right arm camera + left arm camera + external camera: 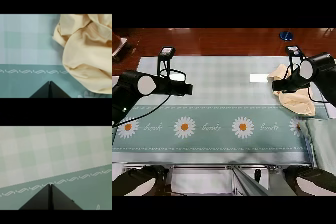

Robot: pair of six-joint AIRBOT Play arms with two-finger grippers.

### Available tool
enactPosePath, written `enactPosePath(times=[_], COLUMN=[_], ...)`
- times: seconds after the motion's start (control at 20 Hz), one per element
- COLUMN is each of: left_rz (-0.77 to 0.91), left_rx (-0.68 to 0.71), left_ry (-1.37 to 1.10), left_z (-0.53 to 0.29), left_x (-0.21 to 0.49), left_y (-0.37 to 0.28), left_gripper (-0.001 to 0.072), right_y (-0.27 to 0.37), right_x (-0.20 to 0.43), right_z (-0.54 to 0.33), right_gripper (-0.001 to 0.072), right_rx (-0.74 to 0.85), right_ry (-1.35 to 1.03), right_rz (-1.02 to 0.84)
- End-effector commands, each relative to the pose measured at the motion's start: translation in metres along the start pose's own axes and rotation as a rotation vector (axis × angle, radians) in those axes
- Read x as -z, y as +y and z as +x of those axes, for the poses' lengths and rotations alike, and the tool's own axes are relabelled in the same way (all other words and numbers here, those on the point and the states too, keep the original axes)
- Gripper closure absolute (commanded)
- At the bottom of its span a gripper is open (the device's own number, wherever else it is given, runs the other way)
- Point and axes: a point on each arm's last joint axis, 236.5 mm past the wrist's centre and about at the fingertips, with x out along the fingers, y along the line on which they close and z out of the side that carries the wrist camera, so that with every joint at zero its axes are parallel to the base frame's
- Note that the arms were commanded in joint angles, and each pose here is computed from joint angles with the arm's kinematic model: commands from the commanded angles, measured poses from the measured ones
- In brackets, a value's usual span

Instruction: Fold the shirts.

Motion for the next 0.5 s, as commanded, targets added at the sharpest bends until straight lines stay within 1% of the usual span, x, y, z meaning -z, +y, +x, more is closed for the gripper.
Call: enactPosePath(times=[0.0, 0.35, 0.45], left_rz=[0.001, 0.0, 0.0], left_rx=[0.0, 0.001, 0.01], left_ry=[0.0, -0.003, -0.074], left_z=[0.0, 0.001, 0.0], left_x=[0.0, -0.001, -0.018], left_y=[0.0, -0.001, -0.003], left_gripper=[0.0686, 0.0686, 0.0686], right_y=[0.0, 0.001, 0.001], right_x=[0.0, 0.0, -0.01], right_z=[0.0, 0.0, 0.0], right_gripper=[0.0686, 0.0686, 0.0686], right_rx=[-0.001, -0.001, -0.004], right_ry=[0.0, -0.002, -0.043], right_rz=[-0.001, 0.0, -0.014])
